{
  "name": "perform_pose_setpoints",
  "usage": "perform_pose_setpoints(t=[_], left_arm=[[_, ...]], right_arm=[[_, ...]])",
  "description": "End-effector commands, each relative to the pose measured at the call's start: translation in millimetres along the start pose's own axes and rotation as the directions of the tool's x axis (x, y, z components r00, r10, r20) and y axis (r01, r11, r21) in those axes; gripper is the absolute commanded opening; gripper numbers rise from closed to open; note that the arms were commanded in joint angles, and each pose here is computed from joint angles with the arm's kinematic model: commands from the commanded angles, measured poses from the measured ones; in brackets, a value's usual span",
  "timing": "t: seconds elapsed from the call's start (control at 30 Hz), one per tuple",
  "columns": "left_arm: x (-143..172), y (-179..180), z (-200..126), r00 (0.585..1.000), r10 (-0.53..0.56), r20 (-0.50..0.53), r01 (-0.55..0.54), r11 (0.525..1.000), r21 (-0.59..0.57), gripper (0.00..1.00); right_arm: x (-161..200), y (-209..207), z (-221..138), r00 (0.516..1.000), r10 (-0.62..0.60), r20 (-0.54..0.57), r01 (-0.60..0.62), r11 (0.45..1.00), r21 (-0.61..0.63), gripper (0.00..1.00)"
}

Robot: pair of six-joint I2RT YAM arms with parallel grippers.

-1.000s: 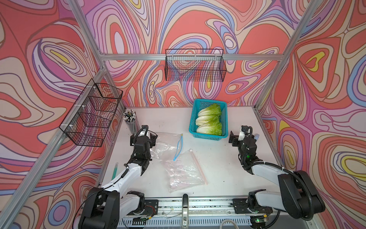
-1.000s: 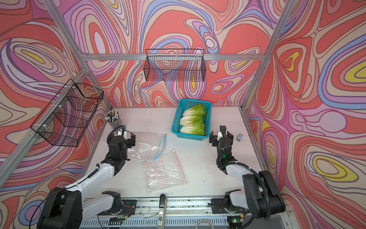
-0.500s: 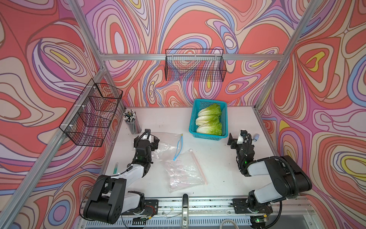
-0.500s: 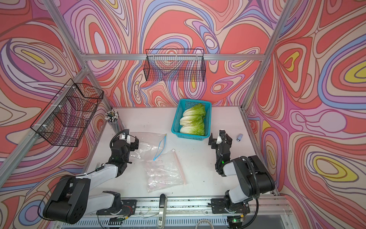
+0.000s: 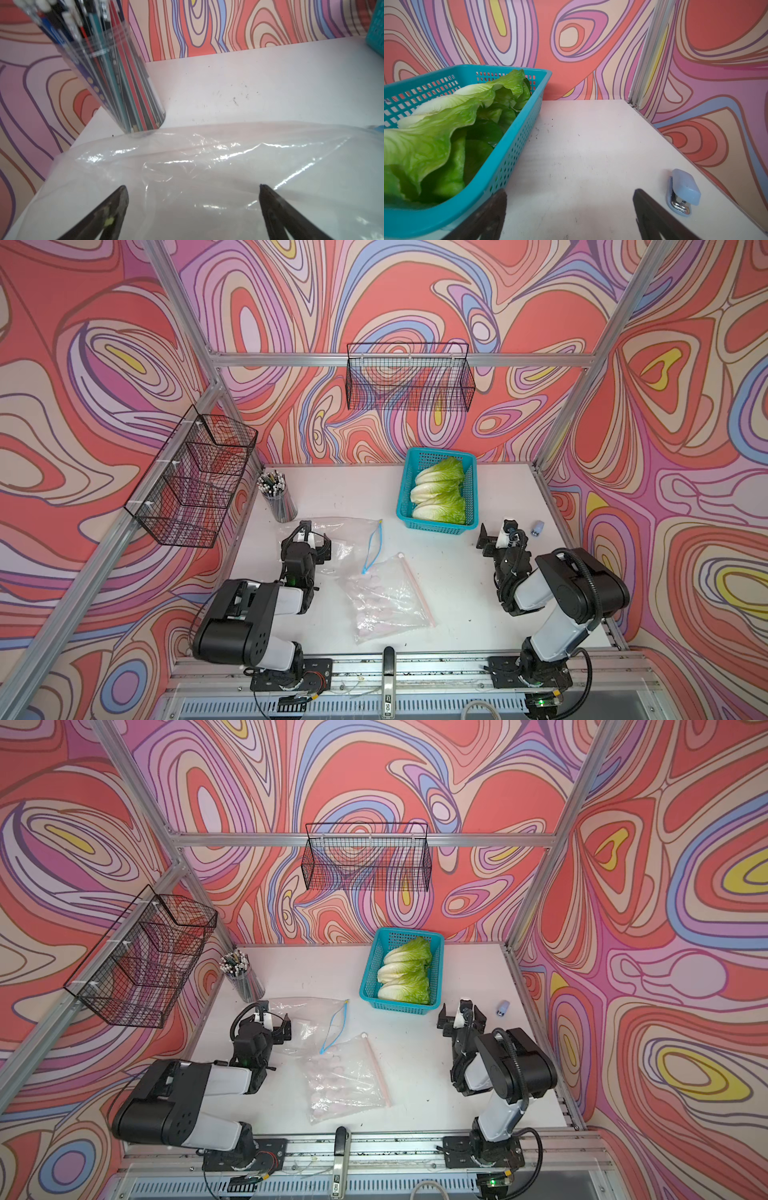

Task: Open the zip-top bag and take out the chinese cabbages
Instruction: Reset both arms

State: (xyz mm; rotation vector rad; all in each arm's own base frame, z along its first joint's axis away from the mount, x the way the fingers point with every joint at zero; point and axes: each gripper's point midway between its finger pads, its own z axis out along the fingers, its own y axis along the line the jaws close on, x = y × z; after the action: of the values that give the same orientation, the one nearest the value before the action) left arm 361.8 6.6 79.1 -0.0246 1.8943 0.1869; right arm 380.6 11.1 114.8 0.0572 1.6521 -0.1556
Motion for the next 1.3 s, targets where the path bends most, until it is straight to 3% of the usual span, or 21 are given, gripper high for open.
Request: perform_pose_setpoints(t=[0.0, 0.37, 0.63, 1.27], left_arm=[[-27, 4, -8, 0.983, -0.075, 0.168, 0.073, 0.997, 0.016, 1.0], [-18, 2, 27, 0.996, -0.073, -0.054, 0.076, 0.996, 0.044, 1.0], [-19, 3, 28, 0.996, -0.077, -0.044, 0.079, 0.996, 0.042, 1.0], [-20, 4, 27, 0.996, -0.082, -0.039, 0.083, 0.996, 0.039, 1.0]], right_arm=[[-7, 1, 8, 1.0, -0.011, 0.009, 0.011, 1.0, -0.005, 0.98], [-1, -2, 24, 0.999, 0.005, -0.049, -0.006, 1.0, -0.006, 0.98], [7, -6, 38, 0.993, 0.04, -0.113, -0.045, 0.998, -0.038, 0.98], [7, -7, 37, 0.993, 0.042, -0.11, -0.046, 0.998, -0.034, 0.98]])
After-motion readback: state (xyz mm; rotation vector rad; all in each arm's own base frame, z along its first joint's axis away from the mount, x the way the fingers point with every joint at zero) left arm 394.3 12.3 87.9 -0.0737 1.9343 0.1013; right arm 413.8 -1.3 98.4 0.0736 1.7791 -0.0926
